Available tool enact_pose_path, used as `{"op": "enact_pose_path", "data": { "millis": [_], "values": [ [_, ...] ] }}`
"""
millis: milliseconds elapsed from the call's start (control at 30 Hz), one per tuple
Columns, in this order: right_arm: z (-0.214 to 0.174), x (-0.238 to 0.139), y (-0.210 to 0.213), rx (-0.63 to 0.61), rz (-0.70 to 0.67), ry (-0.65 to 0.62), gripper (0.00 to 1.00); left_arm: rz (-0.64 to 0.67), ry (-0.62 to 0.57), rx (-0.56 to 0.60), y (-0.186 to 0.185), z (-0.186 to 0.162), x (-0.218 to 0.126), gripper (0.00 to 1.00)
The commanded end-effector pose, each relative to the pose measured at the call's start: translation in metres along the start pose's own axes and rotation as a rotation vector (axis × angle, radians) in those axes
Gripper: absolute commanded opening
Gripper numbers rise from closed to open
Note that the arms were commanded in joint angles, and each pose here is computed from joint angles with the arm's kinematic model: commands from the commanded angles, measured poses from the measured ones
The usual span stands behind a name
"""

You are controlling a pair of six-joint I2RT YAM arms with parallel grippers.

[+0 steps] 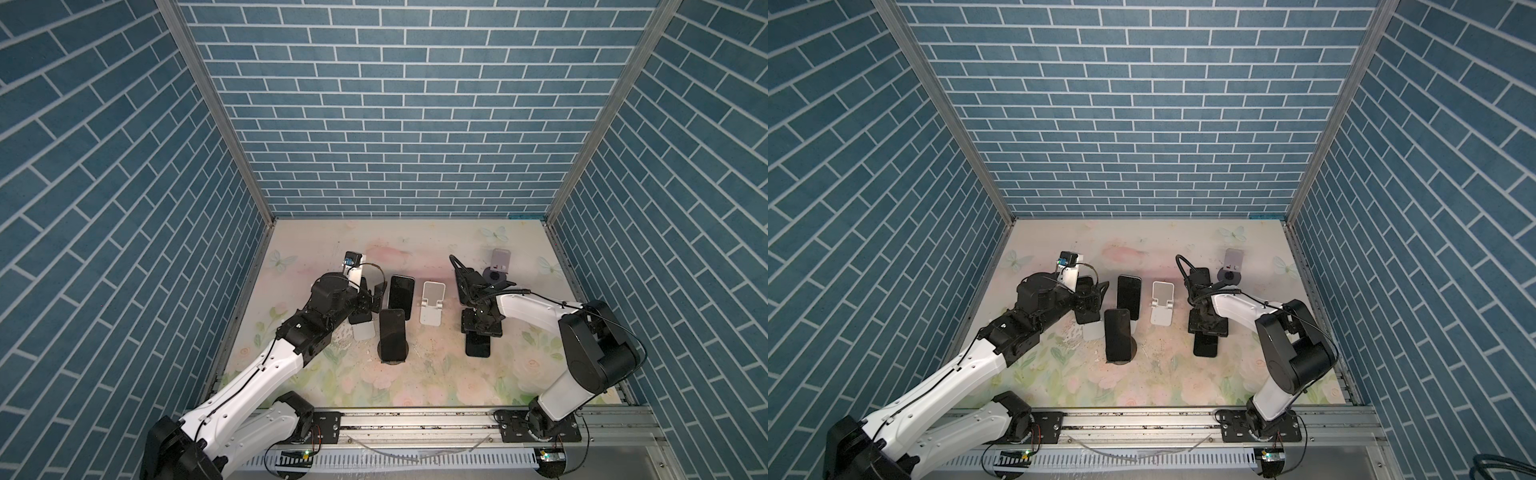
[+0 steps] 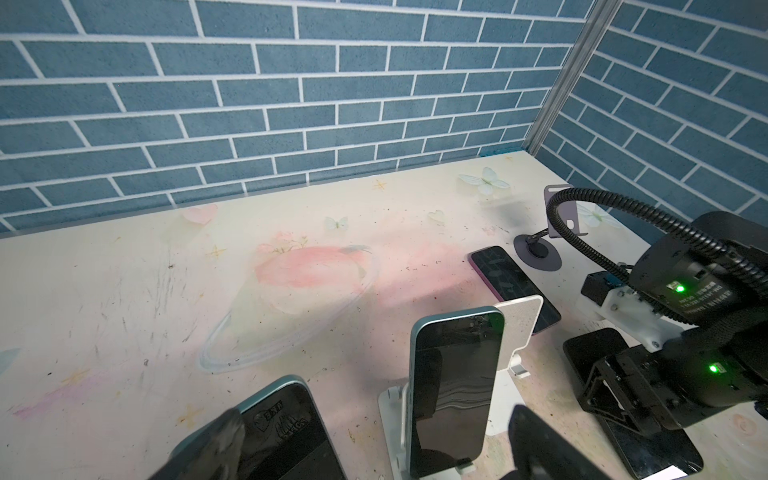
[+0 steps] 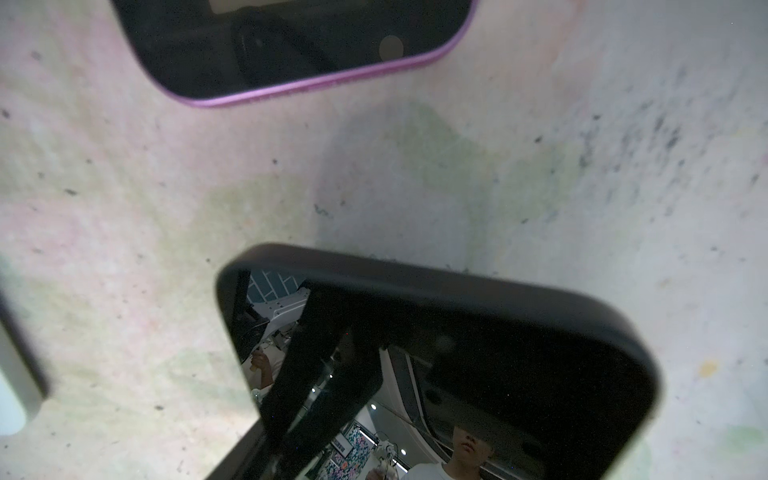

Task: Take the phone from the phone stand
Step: 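Lower the black phone with the right gripper flat onto the table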

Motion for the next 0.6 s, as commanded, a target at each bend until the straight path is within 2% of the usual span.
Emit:
{"op": "enact_pose_path", "data": {
  "millis": [0, 567],
  "values": [
    [-0.0219, 0.0245, -0.0165, -0.044, -0.103, 0.102, 0.62, 0.009, -0.013, 0.012, 0.0018, 0.0038, -0.0016, 1.00],
    [-0.0218, 0.0259, -0.0171, -0.040, -0.109, 0.098, 0.79, 0.005, -0.011, 0.011, 0.0011, 0.0037, -0.0010, 1.00]
  ]
}}
Point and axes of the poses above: each gripper's point midway between its finger pads, its own x axis out along the fingers, its own y axis along the line the jaws close on, z = x × y, the point moved 4 cm from there along -x, back along the fingers, and after that the axes turned 2 degrees about x, right-handed, at the moved point
